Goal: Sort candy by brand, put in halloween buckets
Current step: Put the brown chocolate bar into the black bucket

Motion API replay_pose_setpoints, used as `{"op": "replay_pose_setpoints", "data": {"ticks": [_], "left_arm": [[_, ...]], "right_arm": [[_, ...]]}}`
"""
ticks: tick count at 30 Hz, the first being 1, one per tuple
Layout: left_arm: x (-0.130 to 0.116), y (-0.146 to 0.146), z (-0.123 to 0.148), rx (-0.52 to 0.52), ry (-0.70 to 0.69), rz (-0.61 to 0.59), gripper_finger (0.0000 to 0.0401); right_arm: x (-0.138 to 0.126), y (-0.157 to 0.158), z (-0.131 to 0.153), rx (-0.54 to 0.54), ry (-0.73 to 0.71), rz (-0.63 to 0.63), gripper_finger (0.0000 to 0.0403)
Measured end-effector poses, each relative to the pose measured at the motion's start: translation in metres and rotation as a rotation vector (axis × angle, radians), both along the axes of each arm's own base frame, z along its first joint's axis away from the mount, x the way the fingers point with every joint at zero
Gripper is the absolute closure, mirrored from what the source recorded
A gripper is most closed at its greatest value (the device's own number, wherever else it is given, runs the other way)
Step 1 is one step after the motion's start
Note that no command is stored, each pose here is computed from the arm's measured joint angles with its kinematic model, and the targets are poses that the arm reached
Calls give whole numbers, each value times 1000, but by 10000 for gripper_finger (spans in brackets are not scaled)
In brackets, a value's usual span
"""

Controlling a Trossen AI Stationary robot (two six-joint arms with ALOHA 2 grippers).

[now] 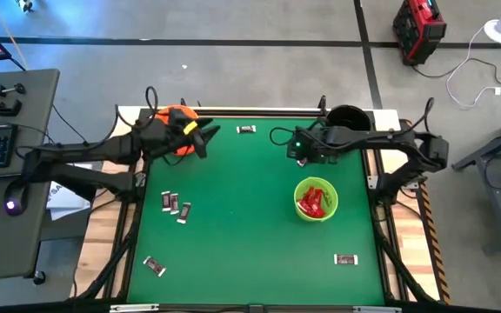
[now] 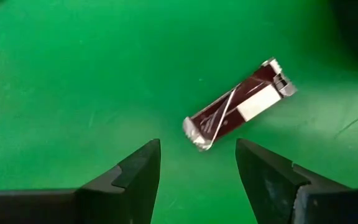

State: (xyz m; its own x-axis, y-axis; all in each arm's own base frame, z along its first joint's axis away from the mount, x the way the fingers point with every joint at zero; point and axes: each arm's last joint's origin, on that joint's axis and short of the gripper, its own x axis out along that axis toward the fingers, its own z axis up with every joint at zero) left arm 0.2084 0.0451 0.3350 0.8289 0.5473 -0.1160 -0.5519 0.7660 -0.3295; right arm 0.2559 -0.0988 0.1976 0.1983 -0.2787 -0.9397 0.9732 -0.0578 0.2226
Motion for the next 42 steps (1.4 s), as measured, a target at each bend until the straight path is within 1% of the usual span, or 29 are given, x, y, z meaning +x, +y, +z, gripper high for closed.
{"op": "replay_pose_setpoints", "data": {"ticks": [2, 4, 10, 13, 16, 20, 22, 27, 29, 31, 33, 39, 40, 42], "left_arm": [[-1, 8, -1, -6, 6, 5, 195], [-2, 17, -2, -18, 14, -19, 195], [-9, 41, -6, -75, 32, -166, 195], [-12, 47, -7, -91, 32, -213, 195], [-15, 51, -7, -90, 33, -232, 195], [-17, 55, -7, -52, 53, -268, 195], [-18, 56, -7, -43, 59, -281, 195], [-18, 57, -7, -40, 64, -293, 195], [-18, 57, -8, -40, 64, -293, 195], [-18, 57, -8, -40, 65, -293, 195], [-18, 57, -8, -37, 67, -294, 195], [-18, 57, -8, -34, 71, -295, 195], [-18, 57, -8, -36, 73, -295, 195], [-18, 57, -9, -44, 76, -294, 195]], "right_arm": [[1, -2, -3, 9, 5, -26, 201], [1, -4, -7, 20, 12, -61, 201], [4, -6, -22, 31, 42, -225, 201], [6, -7, -32, 48, 67, -290, 201], [8, -8, -41, 61, 83, -356, 201], [10, -9, -53, 56, 106, -428, 201], [12, -10, -56, 49, 98, -448, 201], [16, -12, -60, 31, 75, -452, 202], [16, -13, -60, 22, 72, -453, 208], [16, -14, -60, 24, 72, -457, 226], [15, -14, -60, 28, 80, -453, 256], [15, -15, -61, 1, 83, -454, 379], [15, -15, -60, -5, 81, -448, 388], [17, -14, -59, -11, 72, -414, 386]]}}
